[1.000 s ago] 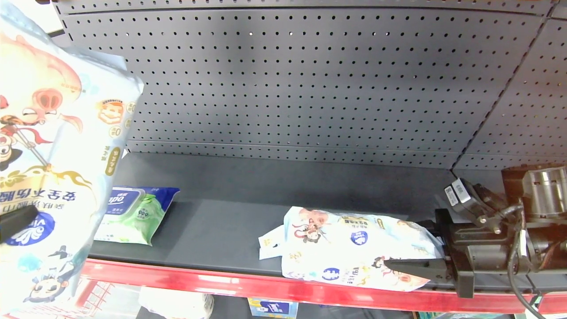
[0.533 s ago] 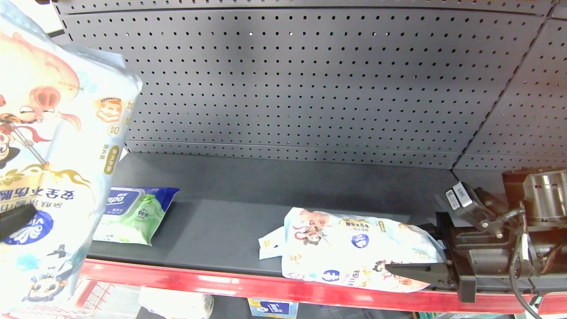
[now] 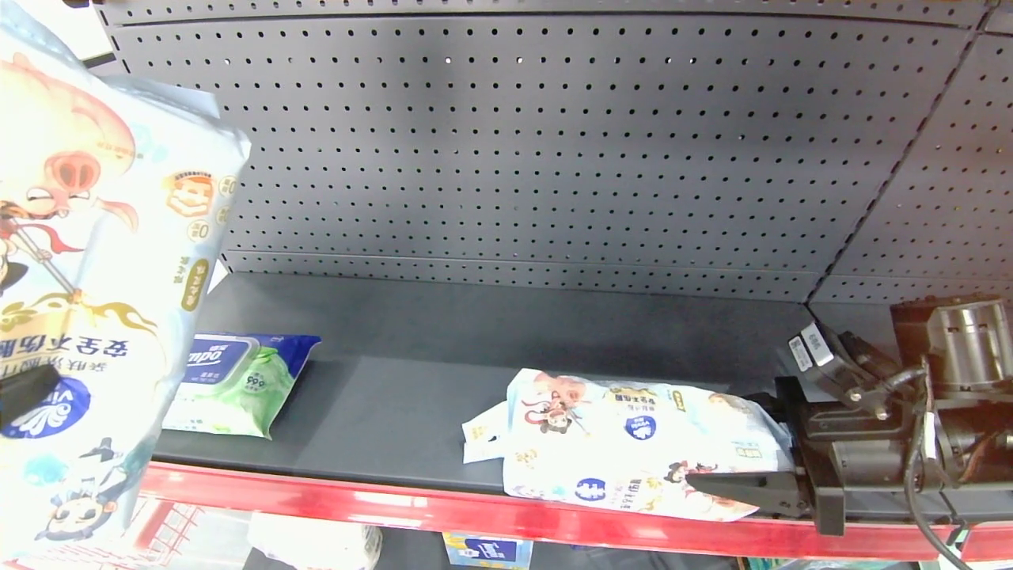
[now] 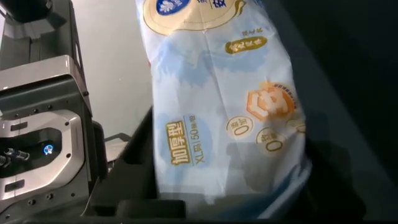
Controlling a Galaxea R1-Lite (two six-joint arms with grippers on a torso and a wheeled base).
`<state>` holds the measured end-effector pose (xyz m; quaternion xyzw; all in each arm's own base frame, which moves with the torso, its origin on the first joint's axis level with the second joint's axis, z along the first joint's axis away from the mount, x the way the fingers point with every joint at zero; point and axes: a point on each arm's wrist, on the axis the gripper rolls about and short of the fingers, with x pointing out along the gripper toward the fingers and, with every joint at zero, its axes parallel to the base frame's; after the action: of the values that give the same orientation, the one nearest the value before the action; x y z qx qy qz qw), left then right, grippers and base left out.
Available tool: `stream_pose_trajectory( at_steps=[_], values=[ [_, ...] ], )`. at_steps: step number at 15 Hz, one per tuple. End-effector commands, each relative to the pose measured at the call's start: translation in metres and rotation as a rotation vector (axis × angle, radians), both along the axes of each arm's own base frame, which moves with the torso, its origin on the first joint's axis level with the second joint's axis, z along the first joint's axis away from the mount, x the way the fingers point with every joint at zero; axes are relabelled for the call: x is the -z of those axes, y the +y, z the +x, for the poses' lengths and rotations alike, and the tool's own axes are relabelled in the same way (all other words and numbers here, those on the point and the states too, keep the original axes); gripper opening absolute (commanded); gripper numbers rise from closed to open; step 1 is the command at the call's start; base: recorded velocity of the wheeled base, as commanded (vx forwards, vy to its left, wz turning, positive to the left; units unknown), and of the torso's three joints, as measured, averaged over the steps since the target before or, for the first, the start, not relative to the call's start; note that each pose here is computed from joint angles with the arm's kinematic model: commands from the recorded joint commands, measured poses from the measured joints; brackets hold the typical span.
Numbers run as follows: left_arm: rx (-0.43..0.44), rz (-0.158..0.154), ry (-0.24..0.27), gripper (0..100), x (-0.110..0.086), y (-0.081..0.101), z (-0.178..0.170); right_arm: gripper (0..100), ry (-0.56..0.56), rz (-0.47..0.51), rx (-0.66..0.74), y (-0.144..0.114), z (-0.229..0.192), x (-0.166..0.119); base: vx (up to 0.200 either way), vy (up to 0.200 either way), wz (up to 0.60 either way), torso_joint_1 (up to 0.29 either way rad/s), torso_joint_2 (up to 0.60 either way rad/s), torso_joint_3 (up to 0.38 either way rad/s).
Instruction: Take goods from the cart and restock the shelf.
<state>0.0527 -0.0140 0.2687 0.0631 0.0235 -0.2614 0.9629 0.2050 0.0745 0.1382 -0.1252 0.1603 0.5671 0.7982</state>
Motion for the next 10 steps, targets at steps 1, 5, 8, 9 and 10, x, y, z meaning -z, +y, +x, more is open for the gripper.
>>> stream_pose_trajectory(
  at_steps=[1,5,8,9,10],
  values=[
    [0.000,-0.001,-0.002,0,0.000,0.000,-0.001,100,-0.010,0.004,-0.002,0.000,0.000,-0.002,0.000,0.000,0.00,0.000,0.00,0.000],
    [0.000,0.000,-0.009,0,-0.001,0.000,-0.002,100,-0.043,0.017,0.032,-0.008,-0.004,-0.010,0.000,0.000,0.00,0.000,0.00,0.000],
    [0.005,-0.002,-0.018,0,-0.001,0.000,-0.004,100,-0.085,0.027,0.089,-0.021,-0.009,-0.019,0.000,0.000,0.00,0.000,0.00,0.000],
    [0.005,-0.002,-0.019,0,-0.002,0.000,-0.005,100,-0.105,0.034,0.096,-0.023,-0.012,-0.024,0.000,0.000,0.00,0.000,0.00,0.000],
    [0.003,-0.002,-0.019,0,-0.001,0.000,-0.005,100,-0.117,0.047,0.103,-0.025,-0.018,-0.029,0.000,0.000,0.00,0.000,0.00,0.000]
  ],
)
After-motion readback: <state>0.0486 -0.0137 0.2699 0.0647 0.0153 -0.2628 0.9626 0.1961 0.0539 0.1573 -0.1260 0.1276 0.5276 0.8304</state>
